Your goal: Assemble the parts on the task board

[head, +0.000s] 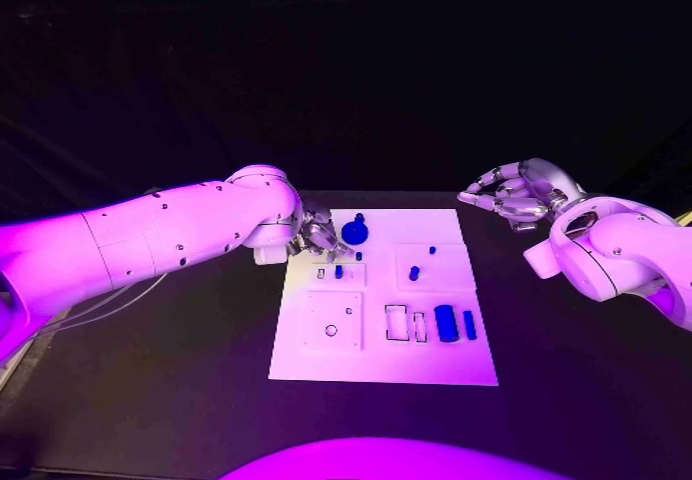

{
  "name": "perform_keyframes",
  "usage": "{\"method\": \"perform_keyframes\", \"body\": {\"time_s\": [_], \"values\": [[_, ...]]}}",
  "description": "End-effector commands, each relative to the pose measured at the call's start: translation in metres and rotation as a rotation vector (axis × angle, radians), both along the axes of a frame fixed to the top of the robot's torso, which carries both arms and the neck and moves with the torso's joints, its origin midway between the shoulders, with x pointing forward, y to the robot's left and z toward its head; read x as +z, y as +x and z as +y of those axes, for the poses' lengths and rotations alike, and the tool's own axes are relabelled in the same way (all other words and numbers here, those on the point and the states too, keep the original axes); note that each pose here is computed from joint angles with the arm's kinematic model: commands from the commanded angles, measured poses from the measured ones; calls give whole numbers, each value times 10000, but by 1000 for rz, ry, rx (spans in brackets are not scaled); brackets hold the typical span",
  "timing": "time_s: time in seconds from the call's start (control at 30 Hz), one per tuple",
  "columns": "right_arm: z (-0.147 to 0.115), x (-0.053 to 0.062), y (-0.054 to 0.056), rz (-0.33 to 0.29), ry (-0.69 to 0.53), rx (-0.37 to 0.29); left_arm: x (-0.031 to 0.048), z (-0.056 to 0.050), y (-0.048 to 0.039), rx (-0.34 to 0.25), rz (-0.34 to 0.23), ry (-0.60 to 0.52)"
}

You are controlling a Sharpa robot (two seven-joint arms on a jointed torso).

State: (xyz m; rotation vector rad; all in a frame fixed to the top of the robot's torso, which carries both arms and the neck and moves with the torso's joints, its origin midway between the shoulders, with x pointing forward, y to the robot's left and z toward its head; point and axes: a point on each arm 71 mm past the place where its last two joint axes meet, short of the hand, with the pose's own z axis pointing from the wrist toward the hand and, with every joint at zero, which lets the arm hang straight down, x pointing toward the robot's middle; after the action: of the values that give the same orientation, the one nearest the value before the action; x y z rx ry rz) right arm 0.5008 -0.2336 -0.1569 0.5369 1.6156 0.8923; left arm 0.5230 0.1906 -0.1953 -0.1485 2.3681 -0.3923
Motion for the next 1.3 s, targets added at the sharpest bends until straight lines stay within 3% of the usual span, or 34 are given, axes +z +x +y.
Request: {"method": "perform_keyframes", "body": {"time_s": [0.03,0.17,0.27,0.47,0.83,1.3], "values": [[-11,-2,3,-3,0,-1,95,34,43,14,-17,-20],[-25,-3,10,-5,0,-5,244,146,158,58,-50,-39],[-32,-4,16,-5,0,-7,305,228,247,91,-69,-43],[-38,-4,21,-6,-1,-9,330,328,391,137,-87,-29],[-36,-5,21,-7,0,-8,245,444,576,180,-67,32],[-42,9,22,-25,5,-10,61,537,581,203,-11,37]]}}
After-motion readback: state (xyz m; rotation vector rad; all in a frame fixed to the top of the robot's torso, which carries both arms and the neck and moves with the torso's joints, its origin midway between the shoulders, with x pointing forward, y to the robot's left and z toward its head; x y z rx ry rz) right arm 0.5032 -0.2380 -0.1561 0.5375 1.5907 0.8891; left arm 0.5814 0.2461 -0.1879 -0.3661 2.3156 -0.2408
